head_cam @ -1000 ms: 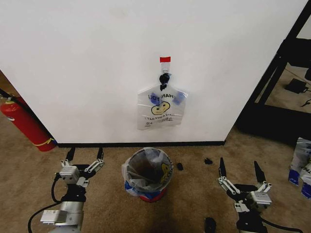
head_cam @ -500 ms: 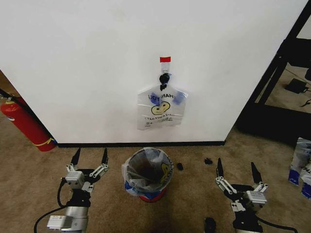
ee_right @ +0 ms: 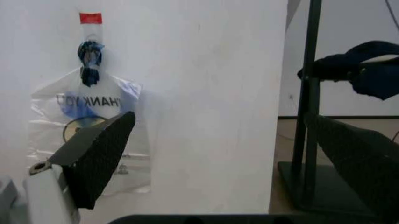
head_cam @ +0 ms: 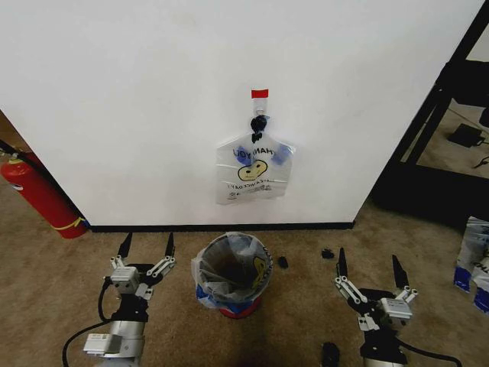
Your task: Pick up the garbage bag from the wall and place it over the trash bin.
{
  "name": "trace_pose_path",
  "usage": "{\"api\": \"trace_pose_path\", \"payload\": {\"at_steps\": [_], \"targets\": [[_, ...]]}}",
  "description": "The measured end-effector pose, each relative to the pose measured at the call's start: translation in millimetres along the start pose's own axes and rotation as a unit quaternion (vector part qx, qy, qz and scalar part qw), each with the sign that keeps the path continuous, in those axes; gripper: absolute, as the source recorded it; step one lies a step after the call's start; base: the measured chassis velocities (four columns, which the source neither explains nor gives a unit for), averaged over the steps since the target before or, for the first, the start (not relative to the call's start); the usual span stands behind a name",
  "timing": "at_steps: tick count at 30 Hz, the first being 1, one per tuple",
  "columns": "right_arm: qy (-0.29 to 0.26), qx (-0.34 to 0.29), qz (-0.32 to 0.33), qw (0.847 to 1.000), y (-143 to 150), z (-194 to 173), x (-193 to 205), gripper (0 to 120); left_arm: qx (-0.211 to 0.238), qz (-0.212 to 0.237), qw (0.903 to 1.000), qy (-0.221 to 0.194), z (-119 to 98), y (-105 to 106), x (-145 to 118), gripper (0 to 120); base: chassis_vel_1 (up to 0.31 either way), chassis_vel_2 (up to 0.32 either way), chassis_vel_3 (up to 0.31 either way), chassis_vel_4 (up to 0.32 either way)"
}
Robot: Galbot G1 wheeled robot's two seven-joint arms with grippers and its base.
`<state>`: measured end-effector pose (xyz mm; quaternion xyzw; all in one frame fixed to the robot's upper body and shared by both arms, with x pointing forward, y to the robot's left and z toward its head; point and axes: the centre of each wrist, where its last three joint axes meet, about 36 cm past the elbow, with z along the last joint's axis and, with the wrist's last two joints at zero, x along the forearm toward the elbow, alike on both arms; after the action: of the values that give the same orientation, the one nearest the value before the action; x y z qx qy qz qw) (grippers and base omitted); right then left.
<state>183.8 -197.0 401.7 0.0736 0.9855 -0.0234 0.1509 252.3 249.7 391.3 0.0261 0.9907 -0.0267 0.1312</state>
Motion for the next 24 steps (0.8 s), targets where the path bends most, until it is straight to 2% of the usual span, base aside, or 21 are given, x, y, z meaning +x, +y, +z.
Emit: {"api": "trace_pose_path", "payload": {"at_steps": [8, 24], "targets": [[-0.007, 0.005, 0.017, 1.0, 0, -4, 2, 100, 0.008, 0.0, 0.9999, 0.014, 4, -3, 3, 100, 0.0, 0.0, 0.0, 0.0], [-0.019, 0.009, 0.025, 0.999, 1, -9, -5, 100, 0.008, 0.011, 0.9997, 0.021, -4, -7, -5, 100, 0.0, 0.0, 0.0, 0.0]]}}
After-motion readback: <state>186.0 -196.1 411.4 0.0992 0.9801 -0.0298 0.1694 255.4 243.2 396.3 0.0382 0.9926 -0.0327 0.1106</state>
